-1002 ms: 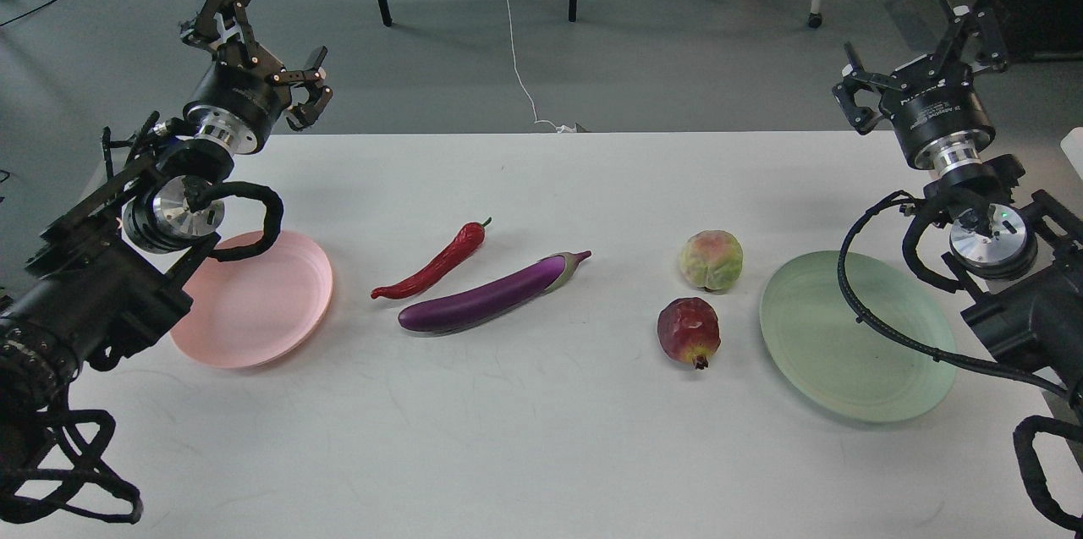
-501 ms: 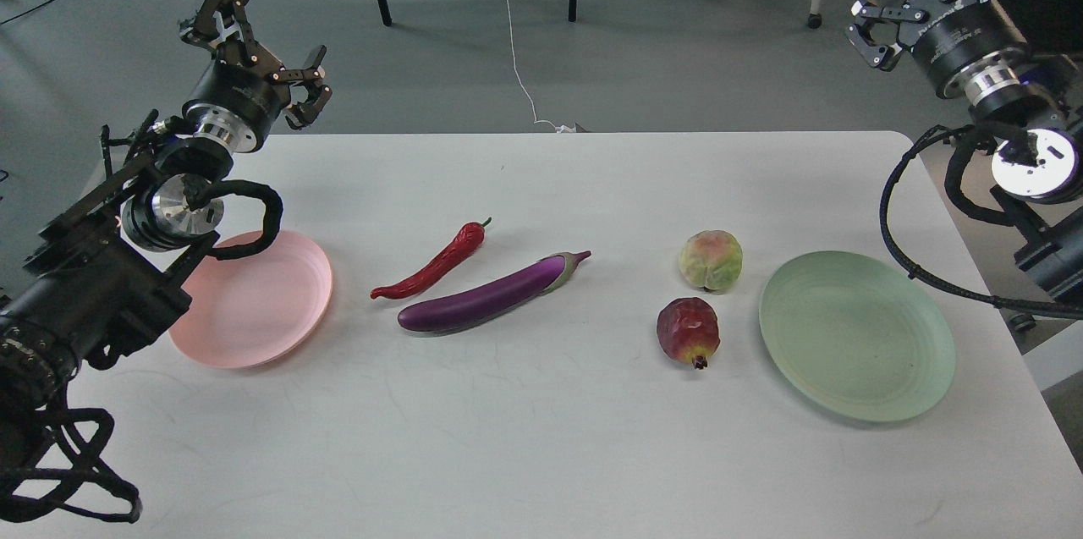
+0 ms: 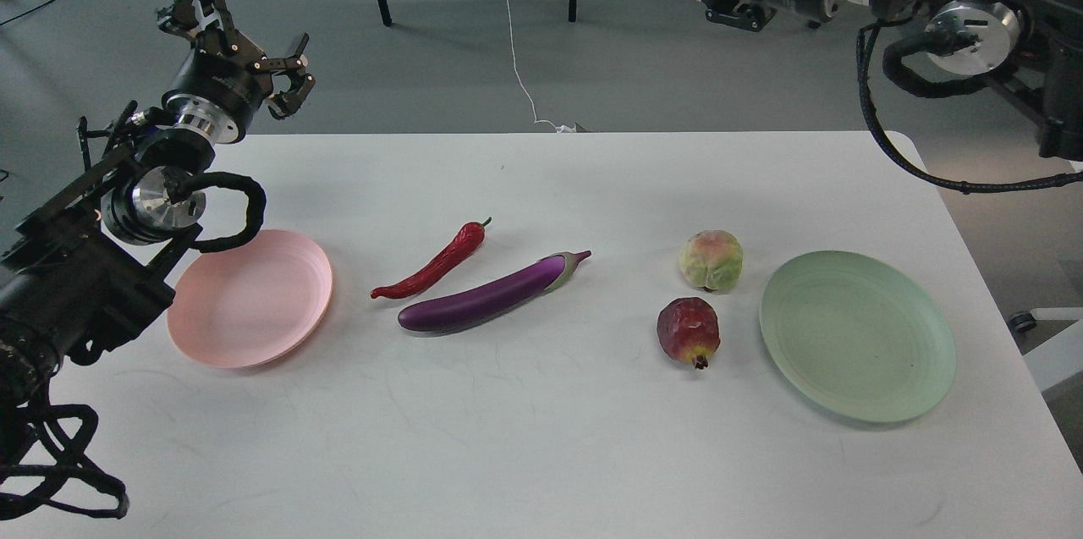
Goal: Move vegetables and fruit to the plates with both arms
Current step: 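Lower the right gripper onto the red pomegranate and grasp it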
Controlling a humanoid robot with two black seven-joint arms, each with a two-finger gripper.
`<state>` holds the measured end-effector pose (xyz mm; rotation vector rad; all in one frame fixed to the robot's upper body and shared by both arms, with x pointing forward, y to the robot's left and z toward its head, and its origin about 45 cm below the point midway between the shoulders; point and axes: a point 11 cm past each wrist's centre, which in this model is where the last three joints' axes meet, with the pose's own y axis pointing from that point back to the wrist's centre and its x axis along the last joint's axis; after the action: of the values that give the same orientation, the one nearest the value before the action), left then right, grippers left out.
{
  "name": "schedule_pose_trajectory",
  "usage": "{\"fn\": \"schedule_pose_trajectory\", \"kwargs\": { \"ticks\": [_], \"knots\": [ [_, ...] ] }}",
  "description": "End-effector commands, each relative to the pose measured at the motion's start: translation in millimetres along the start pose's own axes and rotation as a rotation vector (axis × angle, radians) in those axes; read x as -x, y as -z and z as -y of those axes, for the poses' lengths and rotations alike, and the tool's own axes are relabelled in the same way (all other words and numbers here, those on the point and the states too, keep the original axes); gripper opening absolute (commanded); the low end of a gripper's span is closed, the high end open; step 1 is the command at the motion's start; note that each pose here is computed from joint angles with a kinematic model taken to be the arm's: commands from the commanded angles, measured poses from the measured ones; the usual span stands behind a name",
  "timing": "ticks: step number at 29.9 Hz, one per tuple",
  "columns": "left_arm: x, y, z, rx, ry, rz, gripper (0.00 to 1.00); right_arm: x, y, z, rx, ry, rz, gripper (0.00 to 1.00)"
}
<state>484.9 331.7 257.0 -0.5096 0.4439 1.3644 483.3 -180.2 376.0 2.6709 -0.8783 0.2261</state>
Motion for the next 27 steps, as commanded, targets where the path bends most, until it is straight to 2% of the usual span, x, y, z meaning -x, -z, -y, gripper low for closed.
{"fn": "schedule_pose_trajectory", "kwargs": {
  "ticks": [1,8,12,18,27],
  "knots": [
    [0,3,0,-0.006,0.001,-0.003,0.98,36,-13,6,0.134,0.152,-0.158,0.98],
    [1,1,0,-0.002,0.001,-0.005,0.98,100,-81,-18,0.414,0.506,-0.534,0.95],
    [-3,-3,-1,0.003,-0.005,0.002,0.98,108,-113,-41,0.489,0.683,-0.792,0.94],
    [-10,-6,-5,0.002,-0.016,0.014,0.98,112,-138,-49,0.568,0.785,-0.895,0.94],
    [-12,-6,-6,0.001,-0.019,0.015,0.98,114,-170,-36,0.581,0.769,-1.006,0.93]
  ]
}}
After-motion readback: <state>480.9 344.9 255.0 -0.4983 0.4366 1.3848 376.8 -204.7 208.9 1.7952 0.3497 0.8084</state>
